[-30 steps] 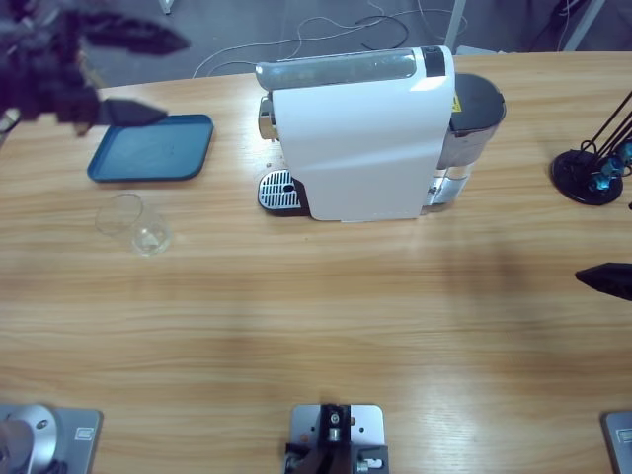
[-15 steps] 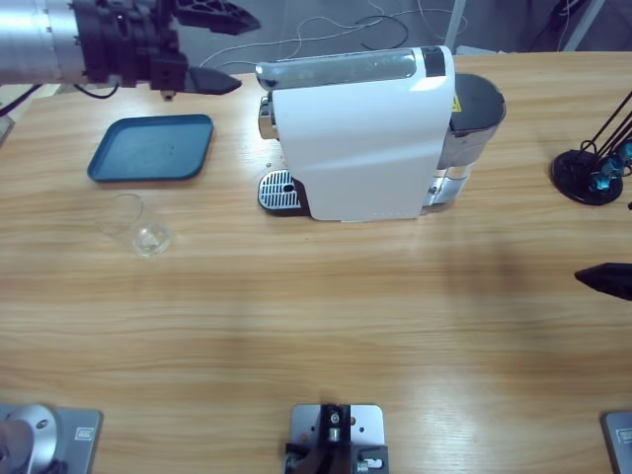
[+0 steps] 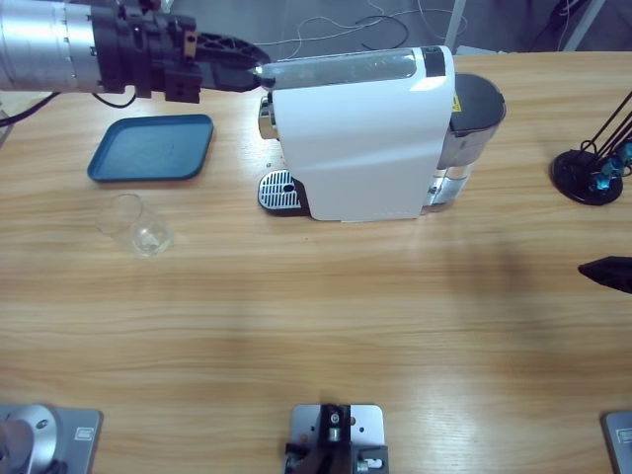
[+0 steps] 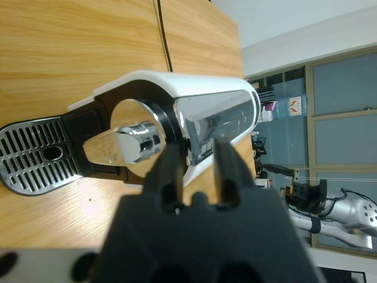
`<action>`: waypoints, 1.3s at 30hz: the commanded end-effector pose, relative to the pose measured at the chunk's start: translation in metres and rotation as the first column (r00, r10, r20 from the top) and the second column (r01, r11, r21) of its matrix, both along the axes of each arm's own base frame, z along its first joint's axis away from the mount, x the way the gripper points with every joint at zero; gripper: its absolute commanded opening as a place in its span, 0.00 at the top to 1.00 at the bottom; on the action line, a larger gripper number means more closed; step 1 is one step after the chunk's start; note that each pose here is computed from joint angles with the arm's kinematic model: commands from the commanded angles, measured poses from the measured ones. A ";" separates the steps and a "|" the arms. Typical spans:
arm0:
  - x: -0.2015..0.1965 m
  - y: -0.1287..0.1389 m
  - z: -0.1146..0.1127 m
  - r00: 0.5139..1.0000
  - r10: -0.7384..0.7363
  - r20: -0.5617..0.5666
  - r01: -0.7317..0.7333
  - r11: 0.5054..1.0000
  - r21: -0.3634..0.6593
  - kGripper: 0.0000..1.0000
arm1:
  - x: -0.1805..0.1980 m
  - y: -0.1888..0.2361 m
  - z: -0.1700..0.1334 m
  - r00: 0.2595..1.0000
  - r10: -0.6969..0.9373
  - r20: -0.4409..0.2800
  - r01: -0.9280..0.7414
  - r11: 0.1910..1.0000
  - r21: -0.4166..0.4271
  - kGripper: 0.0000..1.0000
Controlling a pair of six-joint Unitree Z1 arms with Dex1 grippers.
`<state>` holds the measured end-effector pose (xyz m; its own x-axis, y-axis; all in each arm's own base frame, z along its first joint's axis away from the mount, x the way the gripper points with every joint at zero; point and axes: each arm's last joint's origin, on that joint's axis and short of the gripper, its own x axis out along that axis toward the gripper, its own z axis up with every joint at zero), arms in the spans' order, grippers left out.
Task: Pour coffee
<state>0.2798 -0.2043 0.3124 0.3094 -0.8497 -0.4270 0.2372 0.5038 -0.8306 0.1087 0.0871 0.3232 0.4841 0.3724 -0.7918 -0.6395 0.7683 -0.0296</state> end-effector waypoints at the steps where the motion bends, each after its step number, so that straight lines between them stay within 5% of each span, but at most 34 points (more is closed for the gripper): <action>1: 0.006 -0.009 -0.016 0.999 -0.030 -0.024 0.030 0.999 0.014 1.00 | 0.001 0.002 -0.003 1.000 0.000 0.002 0.000 1.000 -0.018 0.00; 5: 0.003 -0.011 -0.007 0.999 -0.045 0.008 0.045 0.999 -0.009 1.00 | 0.001 0.002 -0.003 1.000 -0.001 0.002 0.001 1.000 -0.018 0.00; 11: -0.008 -0.024 0.088 0.976 -0.052 0.210 0.079 0.989 -0.121 1.00 | 0.002 0.002 -0.004 1.000 -0.004 0.005 0.004 1.000 -0.024 0.00; 15: -0.024 -0.018 0.116 0.969 -0.034 0.245 0.061 0.993 -0.103 1.00 | 0.001 0.000 -0.003 0.999 -0.025 0.021 0.026 0.999 -0.032 0.01; 16: -0.029 -0.017 0.116 0.958 -0.052 0.283 0.076 0.994 -0.076 0.75 | 0.000 -0.001 -0.003 0.999 -0.038 0.022 0.038 0.999 -0.024 0.01; 17: -0.035 -0.016 0.114 0.931 -0.088 0.354 0.106 0.994 -0.031 0.21 | 0.000 -0.002 -0.004 0.997 -0.066 0.033 0.066 0.998 -0.015 0.00; 18: -0.045 -0.014 0.112 0.877 -0.143 0.458 0.141 0.989 0.039 0.03 | 0.000 -0.005 -0.004 0.991 -0.121 0.049 0.121 0.993 0.000 0.00; 22: -0.106 0.020 0.092 0.588 -0.372 0.719 0.132 0.920 0.368 0.00 | 0.014 -0.022 -0.006 0.934 -0.348 0.079 0.350 0.937 -0.008 0.00; 24: -0.133 0.043 0.074 0.544 -0.499 0.675 -0.008 0.801 0.599 0.01 | 0.020 -0.037 -0.005 0.854 -0.512 0.090 0.512 0.859 0.025 0.00; 26: -0.147 0.060 0.049 0.530 -0.599 0.600 -0.110 0.653 0.749 0.01 | 0.029 -0.050 -0.007 0.781 -0.616 0.103 0.613 0.787 0.061 0.04; 28: -0.160 0.080 0.033 0.548 -0.598 0.585 -0.157 0.613 0.774 0.01 | 0.043 -0.061 -0.011 0.722 -0.682 0.121 0.678 0.731 0.073 0.08; 35: -0.183 0.107 0.005 0.610 -0.531 0.588 -0.158 0.645 0.748 0.01 | 0.081 -0.078 -0.021 0.633 -0.764 0.127 0.751 0.645 0.141 0.33; 39: -0.179 0.102 0.006 0.612 -0.513 0.602 -0.165 0.662 0.731 0.01 | 0.100 -0.075 -0.022 0.646 -0.755 0.115 0.739 0.656 0.154 0.33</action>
<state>0.1041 -0.1057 0.3235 0.6463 -0.4843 -0.5897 0.7215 0.6394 0.2657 0.1758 0.0119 0.3163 0.7708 -0.1272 -0.6243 0.1589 0.9873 -0.0050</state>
